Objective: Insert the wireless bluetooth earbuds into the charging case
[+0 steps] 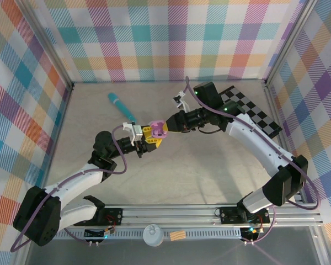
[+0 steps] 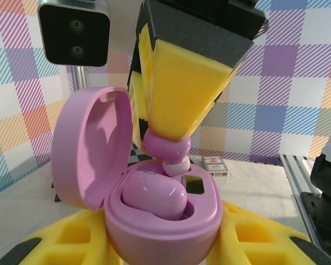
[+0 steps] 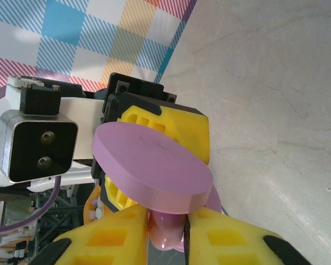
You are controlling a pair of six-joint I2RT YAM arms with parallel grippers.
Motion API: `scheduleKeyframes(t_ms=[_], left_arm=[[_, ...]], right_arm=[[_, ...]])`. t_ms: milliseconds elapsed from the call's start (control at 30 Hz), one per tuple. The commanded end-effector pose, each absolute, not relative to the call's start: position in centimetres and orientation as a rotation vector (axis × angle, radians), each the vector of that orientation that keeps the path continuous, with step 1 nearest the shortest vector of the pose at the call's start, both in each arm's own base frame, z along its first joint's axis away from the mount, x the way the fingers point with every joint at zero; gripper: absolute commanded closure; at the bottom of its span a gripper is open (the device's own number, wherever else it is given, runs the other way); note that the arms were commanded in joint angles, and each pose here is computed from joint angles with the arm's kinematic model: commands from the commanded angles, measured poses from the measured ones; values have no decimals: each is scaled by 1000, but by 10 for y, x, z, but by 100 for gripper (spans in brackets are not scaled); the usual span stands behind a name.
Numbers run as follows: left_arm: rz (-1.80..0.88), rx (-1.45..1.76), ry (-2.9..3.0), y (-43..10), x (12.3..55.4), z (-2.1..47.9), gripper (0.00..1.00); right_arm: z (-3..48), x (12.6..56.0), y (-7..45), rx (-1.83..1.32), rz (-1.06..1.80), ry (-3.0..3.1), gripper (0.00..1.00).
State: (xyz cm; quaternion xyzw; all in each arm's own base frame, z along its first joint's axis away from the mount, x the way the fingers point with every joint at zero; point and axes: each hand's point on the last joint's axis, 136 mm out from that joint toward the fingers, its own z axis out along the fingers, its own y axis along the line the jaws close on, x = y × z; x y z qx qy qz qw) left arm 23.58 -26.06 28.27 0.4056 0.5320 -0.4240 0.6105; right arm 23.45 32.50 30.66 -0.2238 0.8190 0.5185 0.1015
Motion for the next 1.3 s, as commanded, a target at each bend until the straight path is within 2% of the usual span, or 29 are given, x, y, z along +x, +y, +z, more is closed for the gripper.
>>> scheduleKeyframes(t_ms=[0, 233, 433, 600, 667, 767, 967, 1267], left_arm=[[-978, 950, 1144, -265, 232, 306, 68], [-978, 950, 1150, -265, 232, 304, 68], [-971, 947, 1155, -264, 233, 301, 68], [-967, 952, 1151, -265, 233, 300, 67], [-967, 955, 1147, -265, 233, 300, 68], [-969, 955, 1141, -265, 233, 300, 68], [-979, 951, 1126, -266, 233, 303, 68], [-946, 925, 1120, -263, 236, 307, 68]], right_arm=[[309, 236, 327, -685, 1511, 2415, 73], [316, 237, 325, -690, 1483, 2392, 69], [332, 231, 320, -738, 1457, 2309, 62], [348, 234, 315, -738, 1416, 2232, 47], [350, 243, 316, -687, 1397, 2235, 39], [347, 263, 318, -615, 1328, 2286, 32], [328, 284, 325, -573, 1255, 2403, 30], [312, 272, 324, -619, 1278, 2439, 29]])
